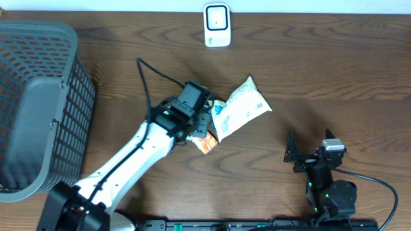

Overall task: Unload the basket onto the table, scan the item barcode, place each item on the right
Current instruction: 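Lift the Zam-Buk tin out and place it right of the orange box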

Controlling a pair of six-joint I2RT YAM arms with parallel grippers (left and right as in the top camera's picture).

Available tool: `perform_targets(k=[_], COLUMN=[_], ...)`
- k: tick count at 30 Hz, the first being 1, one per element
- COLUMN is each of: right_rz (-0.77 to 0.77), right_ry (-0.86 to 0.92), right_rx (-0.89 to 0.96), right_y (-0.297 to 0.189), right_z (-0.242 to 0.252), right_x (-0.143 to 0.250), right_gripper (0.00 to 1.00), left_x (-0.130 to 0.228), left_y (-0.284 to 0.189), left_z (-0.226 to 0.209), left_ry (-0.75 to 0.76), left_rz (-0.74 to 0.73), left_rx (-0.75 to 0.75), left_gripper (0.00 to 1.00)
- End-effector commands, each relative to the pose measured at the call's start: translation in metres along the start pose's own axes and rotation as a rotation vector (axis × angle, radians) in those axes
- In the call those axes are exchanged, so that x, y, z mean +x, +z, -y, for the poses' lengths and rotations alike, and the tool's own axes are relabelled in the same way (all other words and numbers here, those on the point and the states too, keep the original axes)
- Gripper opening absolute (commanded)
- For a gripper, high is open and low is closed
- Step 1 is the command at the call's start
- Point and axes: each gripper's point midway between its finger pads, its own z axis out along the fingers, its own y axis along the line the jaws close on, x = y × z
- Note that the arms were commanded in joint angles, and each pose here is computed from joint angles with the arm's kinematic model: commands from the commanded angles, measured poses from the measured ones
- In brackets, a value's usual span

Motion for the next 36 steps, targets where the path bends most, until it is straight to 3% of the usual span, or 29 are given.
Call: perform_targets(k=[1,12,22,29,36], right_rz=[-0.001,-0.002,-0.001,-0.001,-0.001], right_ry=[-0.006,-0.006,-0.006,-0.006,-0.006], right_rx=[-0.001,-0.001,-0.001,-0.001,-0.001], right_y=[0.000,0.000,0.000,0.000,0.000], right_z=[0.000,0.000,0.000,0.000,0.000], right_x=[0.001,0.001,0.001,0.001,0.001], right_gripper=[0.99,0.99,0.99,0.99,0.99], left_x=[-0.011,-0.023,0.047,0.063,0.053], left_y=[-0.004,-0.015,0.038,0.044,0.047], left_z=[0.022,0.104,0.132,0.145,0.142], left_ry=[0.065,0.385,0.466,0.537,0.546], left_rz=[0.052,0.221,-0.042,-0.069,-0.023], left_rx=[0.032,0.171,0.285,0.295,0.260], left_gripper=[0.49,0.53,0.54,0.54,0.80])
